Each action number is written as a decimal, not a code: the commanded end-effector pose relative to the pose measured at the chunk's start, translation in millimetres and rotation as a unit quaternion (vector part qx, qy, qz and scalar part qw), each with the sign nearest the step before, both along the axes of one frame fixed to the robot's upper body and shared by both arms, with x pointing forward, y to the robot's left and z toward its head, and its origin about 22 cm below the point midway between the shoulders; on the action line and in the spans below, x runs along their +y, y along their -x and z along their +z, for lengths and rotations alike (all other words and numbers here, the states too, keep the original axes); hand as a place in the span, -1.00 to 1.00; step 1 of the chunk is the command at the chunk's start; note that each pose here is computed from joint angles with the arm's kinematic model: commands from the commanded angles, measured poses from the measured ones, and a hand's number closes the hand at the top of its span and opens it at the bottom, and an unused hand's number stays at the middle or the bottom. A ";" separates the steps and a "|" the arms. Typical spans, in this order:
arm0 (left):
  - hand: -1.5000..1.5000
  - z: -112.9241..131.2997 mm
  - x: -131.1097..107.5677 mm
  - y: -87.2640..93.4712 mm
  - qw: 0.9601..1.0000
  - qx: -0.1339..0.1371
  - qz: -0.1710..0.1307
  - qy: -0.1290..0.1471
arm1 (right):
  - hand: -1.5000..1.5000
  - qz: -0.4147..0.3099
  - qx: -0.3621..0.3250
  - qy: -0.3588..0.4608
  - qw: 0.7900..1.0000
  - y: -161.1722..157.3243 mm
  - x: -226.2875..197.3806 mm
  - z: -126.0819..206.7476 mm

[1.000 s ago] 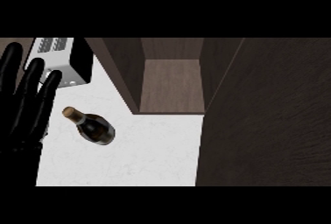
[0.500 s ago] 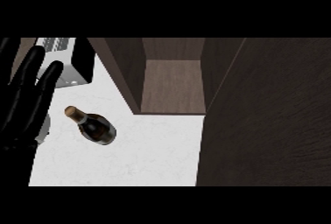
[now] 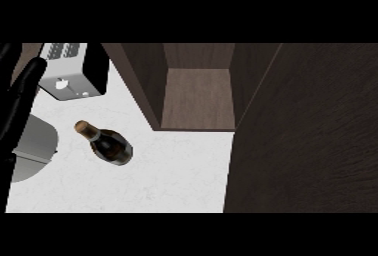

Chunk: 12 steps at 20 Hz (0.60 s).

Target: Pick up the wine, place it into the cabinet and close the cabinet

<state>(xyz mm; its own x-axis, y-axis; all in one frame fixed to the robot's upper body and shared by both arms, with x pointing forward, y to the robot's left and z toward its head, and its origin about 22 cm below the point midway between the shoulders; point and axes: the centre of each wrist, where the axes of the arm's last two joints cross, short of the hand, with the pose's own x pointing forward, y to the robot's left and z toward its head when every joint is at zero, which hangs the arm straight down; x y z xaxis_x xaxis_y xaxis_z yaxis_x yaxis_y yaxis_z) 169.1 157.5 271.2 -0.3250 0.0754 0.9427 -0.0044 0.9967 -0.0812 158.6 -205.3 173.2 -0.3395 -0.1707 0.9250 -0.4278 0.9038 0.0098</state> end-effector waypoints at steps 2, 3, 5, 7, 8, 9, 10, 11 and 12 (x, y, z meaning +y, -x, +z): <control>-1.00 6.0 16.5 41.4 0.999 -0.022 0.023 0.014 | -1.00 -0.010 -0.024 -0.002 1.000 15.7 -5.5 14.0; -1.00 11.9 14.2 28.9 0.999 -0.032 0.025 0.006 | -1.00 -0.009 -0.028 0.002 1.000 5.3 -1.3 14.3; -1.00 23.3 18.7 30.6 0.999 -0.031 0.021 0.013 | -1.00 -0.018 -0.023 -0.011 1.000 28.7 1.1 19.8; -1.00 21.3 10.8 21.6 1.000 -0.017 0.016 0.020 | -1.00 -0.023 -0.028 -0.015 0.999 21.5 10.4 21.2; -1.00 7.9 15.7 27.9 0.999 -0.025 0.029 0.019 | -1.00 -0.031 -0.015 -0.005 0.999 6.4 -6.3 15.3; -1.00 15.7 7.1 22.6 0.999 -0.023 0.025 0.016 | -1.00 -0.030 -0.023 -0.002 0.999 16.4 2.1 12.8; -1.00 17.5 8.0 33.8 0.999 -0.021 0.023 0.007 | -1.00 -0.036 -0.015 -0.009 0.999 15.7 2.7 19.0; -1.00 16.9 6.8 28.5 0.999 -0.015 0.028 0.010 | -1.00 -0.033 -0.019 -0.006 0.999 13.2 7.8 28.2; -1.00 13.0 23.7 30.4 0.999 -0.021 0.042 -0.006 | -1.00 -0.026 -0.006 -0.007 1.000 10.8 6.7 10.3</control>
